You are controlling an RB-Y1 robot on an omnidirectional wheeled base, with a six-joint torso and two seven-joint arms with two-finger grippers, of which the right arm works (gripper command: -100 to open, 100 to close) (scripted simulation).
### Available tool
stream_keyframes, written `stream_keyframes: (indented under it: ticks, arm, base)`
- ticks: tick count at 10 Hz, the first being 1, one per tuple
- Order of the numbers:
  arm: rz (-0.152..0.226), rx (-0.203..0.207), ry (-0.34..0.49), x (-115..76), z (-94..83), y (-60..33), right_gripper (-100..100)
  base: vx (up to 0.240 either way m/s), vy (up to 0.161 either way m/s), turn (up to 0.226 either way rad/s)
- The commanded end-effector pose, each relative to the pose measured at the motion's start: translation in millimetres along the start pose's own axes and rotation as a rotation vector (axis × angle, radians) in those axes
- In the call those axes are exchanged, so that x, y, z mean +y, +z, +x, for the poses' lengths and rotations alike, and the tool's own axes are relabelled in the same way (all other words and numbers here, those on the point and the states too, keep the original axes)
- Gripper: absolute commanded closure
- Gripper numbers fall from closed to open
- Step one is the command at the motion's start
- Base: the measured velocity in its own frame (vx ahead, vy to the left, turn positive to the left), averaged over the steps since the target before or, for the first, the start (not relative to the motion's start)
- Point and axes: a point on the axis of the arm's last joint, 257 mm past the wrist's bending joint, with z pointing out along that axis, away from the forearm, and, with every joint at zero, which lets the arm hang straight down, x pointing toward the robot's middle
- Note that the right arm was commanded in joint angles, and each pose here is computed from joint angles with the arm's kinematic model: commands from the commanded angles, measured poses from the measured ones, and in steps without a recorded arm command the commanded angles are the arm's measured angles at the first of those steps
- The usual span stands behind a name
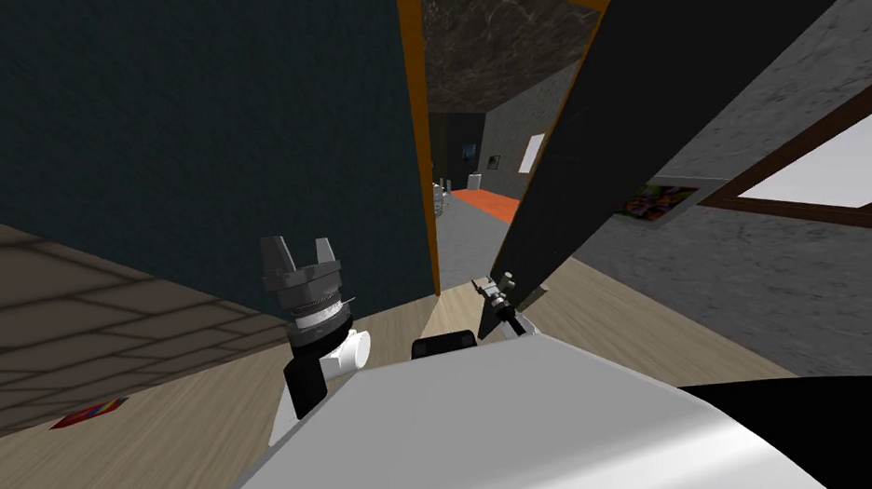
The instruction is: Pull the door open
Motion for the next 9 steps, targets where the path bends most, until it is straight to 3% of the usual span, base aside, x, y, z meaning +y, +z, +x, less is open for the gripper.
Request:
stream_keyframes:
  ticks: [1,3,4,5,9]
  arm:
    - [0.004,0.006,0.000,-8.9,2.6,-5.2,-100]
    - [0.002,0.006,0.001,-12.5,2.9,-9.2,-100]
    - [-0.002,0.003,0.002,-7.8,1.6,-6.8,-100]
    - [-0.002,0.003,0.002,-7.8,1.6,-6.8,100]
    - [-0.002,0.003,0.002,-7.8,1.6,-6.8,100]
  base:
    - [-0.173,-0.191,-0.009]
    - [-0.161,-0.191,-0.018]
    - [-0.077,-0.080,0.005]
    - [0.010,0.008,-0.001]
    - [0.021,0.022,-0.001]
